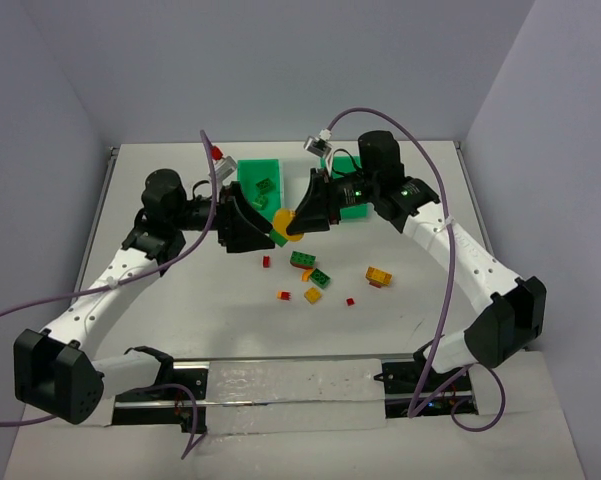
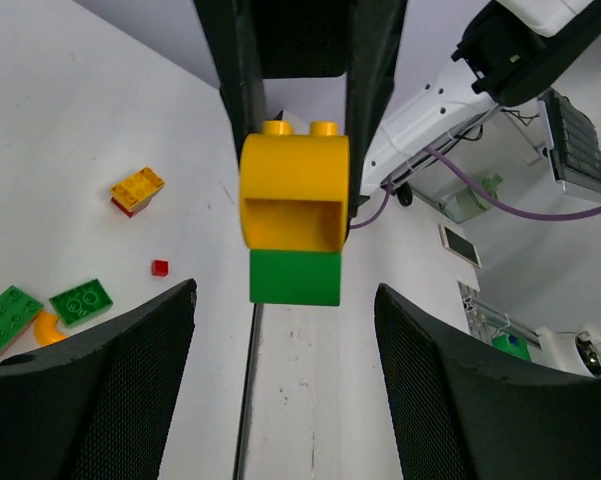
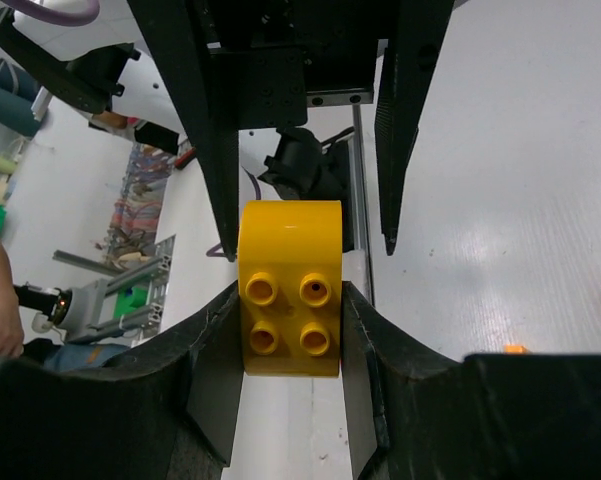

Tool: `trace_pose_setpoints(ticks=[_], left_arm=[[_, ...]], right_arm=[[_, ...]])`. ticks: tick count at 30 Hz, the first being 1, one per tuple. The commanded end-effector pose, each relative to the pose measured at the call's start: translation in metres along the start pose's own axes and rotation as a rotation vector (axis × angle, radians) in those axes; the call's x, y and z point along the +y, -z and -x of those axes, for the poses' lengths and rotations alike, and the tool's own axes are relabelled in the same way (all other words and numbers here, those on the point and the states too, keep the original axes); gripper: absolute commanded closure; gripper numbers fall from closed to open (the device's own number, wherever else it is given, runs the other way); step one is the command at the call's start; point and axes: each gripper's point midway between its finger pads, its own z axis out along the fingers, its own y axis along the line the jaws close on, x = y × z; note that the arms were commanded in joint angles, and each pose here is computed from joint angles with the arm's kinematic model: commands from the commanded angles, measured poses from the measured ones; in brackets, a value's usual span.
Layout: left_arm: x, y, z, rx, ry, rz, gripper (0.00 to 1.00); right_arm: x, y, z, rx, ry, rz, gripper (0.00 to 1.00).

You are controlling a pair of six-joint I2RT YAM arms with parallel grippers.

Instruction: Sort the legos into containers by color

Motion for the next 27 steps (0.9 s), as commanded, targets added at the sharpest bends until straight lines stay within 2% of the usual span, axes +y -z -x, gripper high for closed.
trace_pose_setpoints(ticks=[1, 5, 9, 13, 15, 16, 18, 20, 27], left_arm=[[-0.019, 0.000, 0.007, 0.000, -0.053, -0.087, 0.22], [-0.016, -0.002, 0.007, 0.003, -0.050, -0.078, 0.25], [-0.008, -0.007, 0.006, 0.011, -0.033, -0.055, 0.37], [0.000, -0.011, 0.004, 0.021, -0.004, -0.038, 0.56], [0.005, -0.012, 0.004, 0.027, 0.004, -0.024, 0.70], [0.006, -0.012, 0.003, 0.032, 0.011, -0.021, 0.73], [0.007, -0.012, 0.002, 0.035, 0.021, -0.026, 0.90], [0.005, -0.012, 0.001, 0.034, 0.024, -0.033, 0.99], [0.010, -0.005, -0.027, 0.069, 0.031, -0.014, 1.00]], right_arm=[[0.002, -0.004, 0.001, 0.007, 0.004, 0.045, 1.00], [0.002, -0.005, 0.000, 0.007, -0.003, 0.050, 1.00], [0.002, -0.007, 0.001, 0.006, -0.002, 0.047, 1.00], [0.002, -0.007, 0.002, 0.005, 0.000, 0.043, 1.00], [0.001, -0.007, 0.002, 0.003, 0.002, 0.037, 1.00], [0.000, -0.007, 0.001, 0.004, 0.007, 0.029, 1.00], [-0.001, -0.007, 0.000, 0.004, 0.015, 0.019, 1.00], [-0.004, -0.006, -0.001, 0.002, 0.020, 0.004, 1.00], [-0.030, 0.016, 0.023, -0.067, 0.059, -0.105, 1.00]])
